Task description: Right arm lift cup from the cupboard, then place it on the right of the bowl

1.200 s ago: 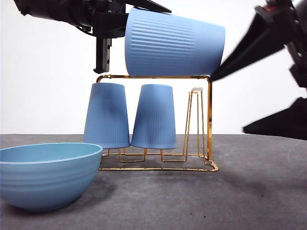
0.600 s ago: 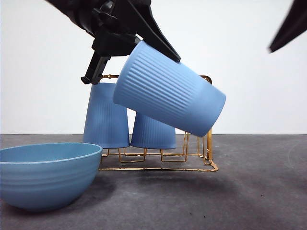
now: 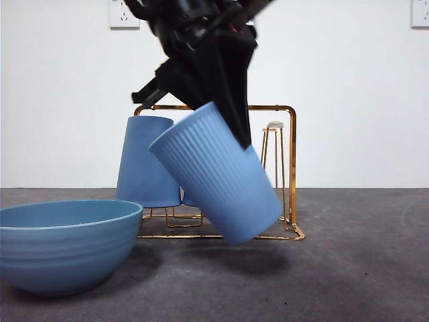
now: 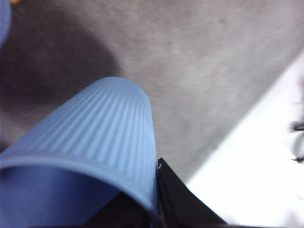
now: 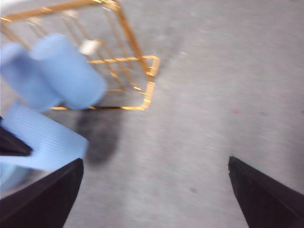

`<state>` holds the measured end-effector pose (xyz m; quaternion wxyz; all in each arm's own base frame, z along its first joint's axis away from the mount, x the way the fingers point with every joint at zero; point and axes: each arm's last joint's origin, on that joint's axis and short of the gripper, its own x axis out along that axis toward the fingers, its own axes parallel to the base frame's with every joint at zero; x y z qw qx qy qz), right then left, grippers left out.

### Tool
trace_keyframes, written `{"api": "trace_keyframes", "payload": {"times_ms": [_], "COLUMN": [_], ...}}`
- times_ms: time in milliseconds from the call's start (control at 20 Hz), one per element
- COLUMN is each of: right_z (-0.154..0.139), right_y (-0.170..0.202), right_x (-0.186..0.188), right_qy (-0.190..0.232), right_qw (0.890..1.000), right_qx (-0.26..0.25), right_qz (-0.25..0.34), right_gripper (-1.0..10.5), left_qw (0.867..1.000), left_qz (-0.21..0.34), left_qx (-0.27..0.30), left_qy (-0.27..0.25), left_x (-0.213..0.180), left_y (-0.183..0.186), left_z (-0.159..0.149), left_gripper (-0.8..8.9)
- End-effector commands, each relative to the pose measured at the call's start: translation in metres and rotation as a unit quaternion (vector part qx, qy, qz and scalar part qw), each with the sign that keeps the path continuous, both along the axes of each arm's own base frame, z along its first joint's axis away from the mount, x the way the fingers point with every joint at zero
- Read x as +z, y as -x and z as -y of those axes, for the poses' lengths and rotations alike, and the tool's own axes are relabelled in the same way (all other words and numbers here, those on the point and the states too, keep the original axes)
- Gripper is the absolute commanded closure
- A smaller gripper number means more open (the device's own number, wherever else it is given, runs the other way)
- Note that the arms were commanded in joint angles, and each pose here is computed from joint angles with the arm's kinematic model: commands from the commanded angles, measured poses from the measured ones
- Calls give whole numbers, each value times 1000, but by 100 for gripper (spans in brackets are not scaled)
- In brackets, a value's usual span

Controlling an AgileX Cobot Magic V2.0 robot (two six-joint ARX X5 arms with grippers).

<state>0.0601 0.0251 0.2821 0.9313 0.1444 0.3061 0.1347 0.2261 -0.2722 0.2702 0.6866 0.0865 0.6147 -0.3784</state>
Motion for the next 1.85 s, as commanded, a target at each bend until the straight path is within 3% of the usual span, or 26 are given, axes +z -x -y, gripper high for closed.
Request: {"api": "trace_keyframes", "payload": {"times_ms": [50, 250, 350, 550, 800, 1000, 1150, 1350, 1600, 1750, 1800, 1850], "right_z": [2, 2, 2, 2, 2, 2, 2, 2, 1, -1, -3, -3], "right_y": [3, 3, 3, 3, 3, 3, 3, 3, 3, 3, 1, 2], "right_x": [5, 5, 5, 5, 4, 4, 4, 4, 5, 8, 11, 11], "right_qy": [21, 22, 22, 23, 23, 24, 24, 24, 24, 13, 14, 15], "right_qw": [1000, 1000, 1000, 1000, 1000, 1000, 1000, 1000, 1000, 998, 996, 995], "right_qx": [1, 1, 2, 3, 3, 3, 3, 3, 12, 53, 75, 86], "right_qz": [9, 9, 7, 5, 3, 3, 3, 3, 7, 21, 44, 46], "right_gripper": [460, 460, 460, 460, 460, 460, 460, 460, 460, 460, 460, 460], "left_qw": [996, 982, 967, 960, 954, 957, 962, 969, 976, 979, 967, 963], "left_qz": [47, 69, 82, 73, 55, 65, 77, 100, 144, 171, 244, 257], "left_qx": [-45, -88, -116, -143, -152, -149, -136, -120, -90, -58, 50, 65], "left_qy": [-57, -151, -211, -229, -252, -240, -223, -192, -133, -99, -47, -38], "left_x": [3, -6, -15, -29, -43, -34, -17, 13, 73, 110, 129, 126], "left_y": [3, 8, 12, 14, 14, 13, 12, 16, 22, 27, 58, 65], "left_z": [20, 47, 60, 81, 86, 89, 92, 84, 48, 10, -114, -129], "left_gripper": [807, 807, 807, 807, 798, 447, 397, 251, 252, 252, 253, 252]}}
